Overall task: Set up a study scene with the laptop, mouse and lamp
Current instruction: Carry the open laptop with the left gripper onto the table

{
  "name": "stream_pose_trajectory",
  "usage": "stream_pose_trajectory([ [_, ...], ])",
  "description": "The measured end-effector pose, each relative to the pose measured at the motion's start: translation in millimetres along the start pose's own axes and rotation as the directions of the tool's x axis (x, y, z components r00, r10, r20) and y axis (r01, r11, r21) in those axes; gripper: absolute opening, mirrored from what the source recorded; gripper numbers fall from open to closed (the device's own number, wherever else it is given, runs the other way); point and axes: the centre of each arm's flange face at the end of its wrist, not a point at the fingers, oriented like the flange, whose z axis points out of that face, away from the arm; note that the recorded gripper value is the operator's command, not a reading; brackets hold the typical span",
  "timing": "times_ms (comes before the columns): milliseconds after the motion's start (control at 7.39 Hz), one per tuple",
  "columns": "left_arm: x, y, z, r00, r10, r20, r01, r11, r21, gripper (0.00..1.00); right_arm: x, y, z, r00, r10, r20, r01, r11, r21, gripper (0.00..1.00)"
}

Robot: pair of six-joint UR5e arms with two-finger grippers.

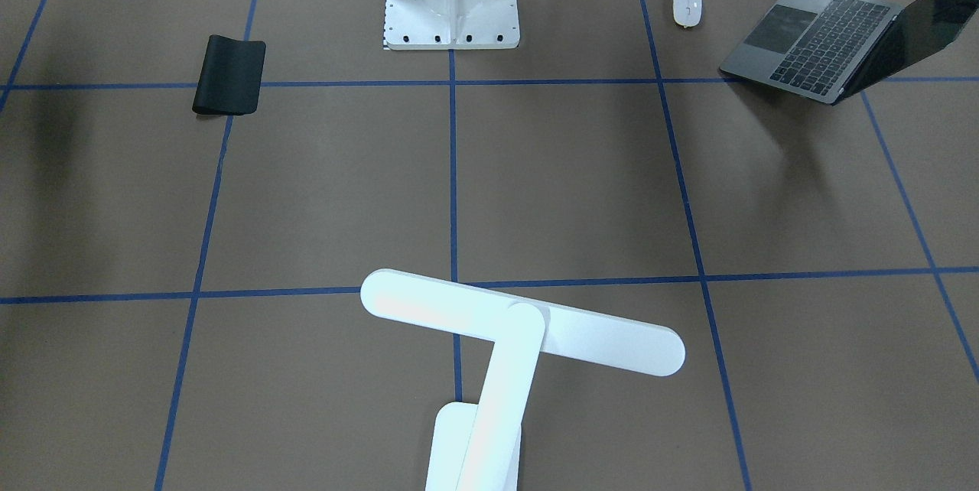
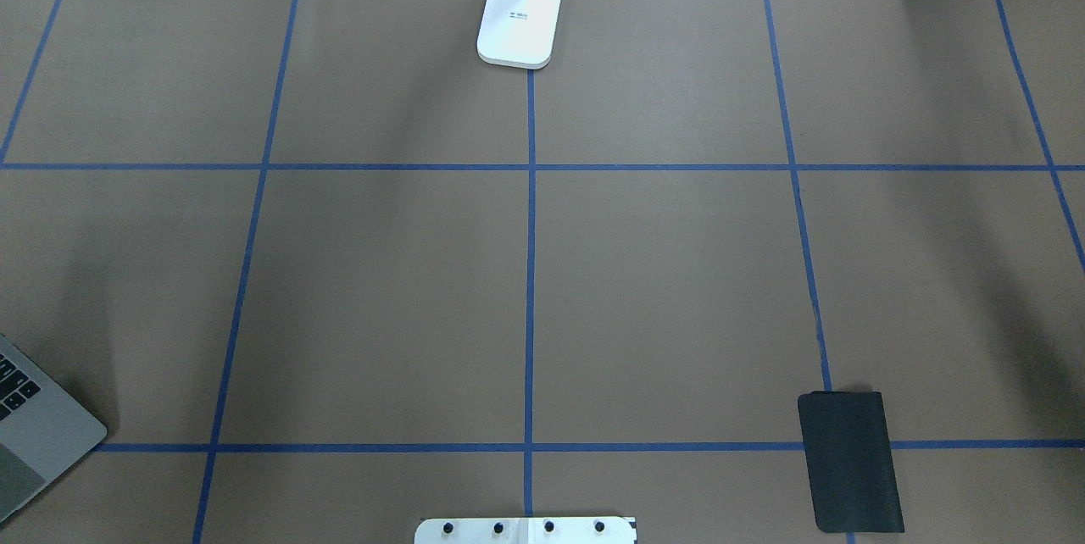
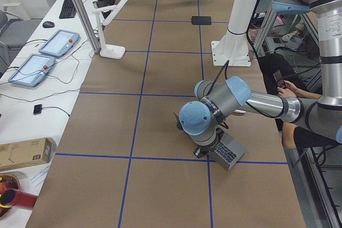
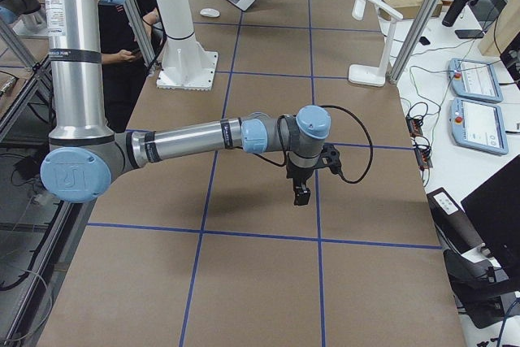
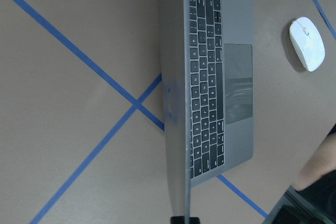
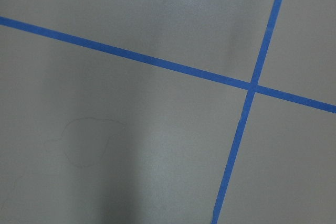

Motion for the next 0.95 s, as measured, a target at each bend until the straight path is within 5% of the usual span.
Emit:
stream_pose_trajectory([
  [947,-18,-73,-81,0.983,0.112,0.148,-0.115,0.993,0.015,0.00,-3,-3,4,1.000,-0.007,0.000,0.007,1.000,-0.008,1.00],
])
